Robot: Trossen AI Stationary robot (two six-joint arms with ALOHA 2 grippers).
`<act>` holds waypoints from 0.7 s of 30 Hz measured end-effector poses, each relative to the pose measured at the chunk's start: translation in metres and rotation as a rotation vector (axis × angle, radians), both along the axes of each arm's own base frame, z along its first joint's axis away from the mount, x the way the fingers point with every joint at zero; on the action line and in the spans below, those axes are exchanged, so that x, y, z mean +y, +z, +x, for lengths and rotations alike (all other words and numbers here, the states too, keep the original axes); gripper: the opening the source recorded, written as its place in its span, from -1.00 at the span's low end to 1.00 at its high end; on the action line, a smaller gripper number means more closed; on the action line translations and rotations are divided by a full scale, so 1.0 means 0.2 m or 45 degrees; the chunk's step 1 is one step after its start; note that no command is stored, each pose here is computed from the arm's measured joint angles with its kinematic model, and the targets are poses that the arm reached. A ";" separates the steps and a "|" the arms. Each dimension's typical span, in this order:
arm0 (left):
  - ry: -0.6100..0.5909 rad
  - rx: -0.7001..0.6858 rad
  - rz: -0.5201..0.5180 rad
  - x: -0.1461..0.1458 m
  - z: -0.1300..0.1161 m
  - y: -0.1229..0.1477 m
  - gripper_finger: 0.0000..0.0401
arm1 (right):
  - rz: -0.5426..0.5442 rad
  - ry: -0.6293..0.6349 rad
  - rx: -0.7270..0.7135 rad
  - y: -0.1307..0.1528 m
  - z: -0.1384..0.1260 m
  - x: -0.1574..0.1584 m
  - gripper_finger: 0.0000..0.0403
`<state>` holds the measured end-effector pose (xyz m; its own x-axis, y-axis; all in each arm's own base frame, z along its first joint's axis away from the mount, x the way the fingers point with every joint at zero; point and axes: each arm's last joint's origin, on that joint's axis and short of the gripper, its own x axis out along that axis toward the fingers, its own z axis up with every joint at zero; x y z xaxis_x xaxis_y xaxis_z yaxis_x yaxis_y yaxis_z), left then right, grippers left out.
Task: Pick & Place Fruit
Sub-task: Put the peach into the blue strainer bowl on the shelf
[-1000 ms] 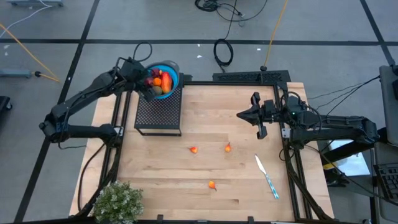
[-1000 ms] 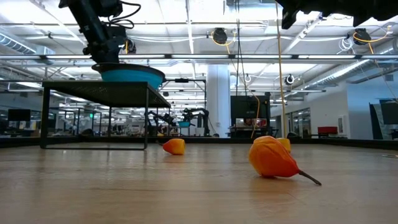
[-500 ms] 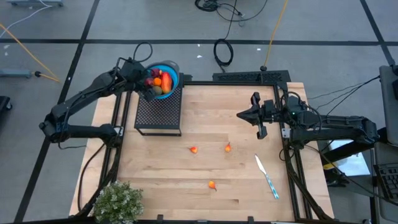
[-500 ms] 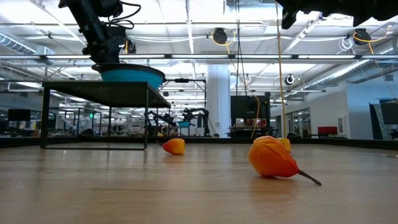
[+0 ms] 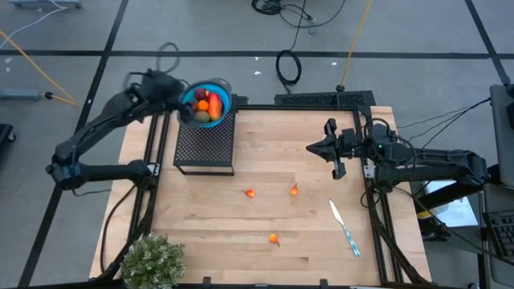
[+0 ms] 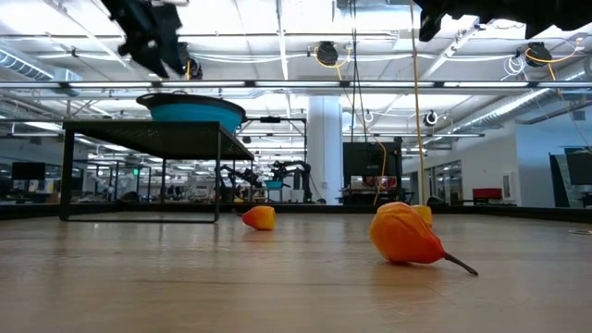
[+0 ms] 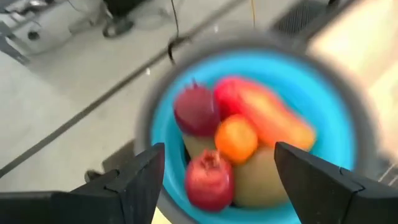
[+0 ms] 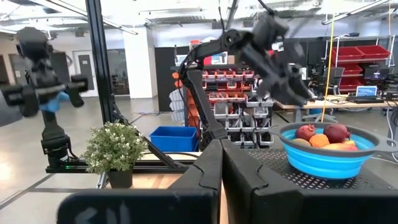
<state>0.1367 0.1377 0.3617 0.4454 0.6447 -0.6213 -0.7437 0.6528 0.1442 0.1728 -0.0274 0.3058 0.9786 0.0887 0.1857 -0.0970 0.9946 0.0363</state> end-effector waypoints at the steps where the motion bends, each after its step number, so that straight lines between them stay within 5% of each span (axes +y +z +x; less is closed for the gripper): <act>1: 0.019 -0.054 0.015 -0.01 -0.01 0.04 0.49 | 0.000 0.000 0.000 0.00 0.00 0.00 -1.00; 10: 0.054 -0.338 0.096 -0.18 -0.15 0.23 0.35 | 0.001 0.000 0.006 0.00 0.00 0.00 -1.00; 21: -0.043 -0.506 0.140 -0.33 -0.28 0.30 -0.17 | 0.001 0.006 0.006 0.00 0.00 0.00 -1.00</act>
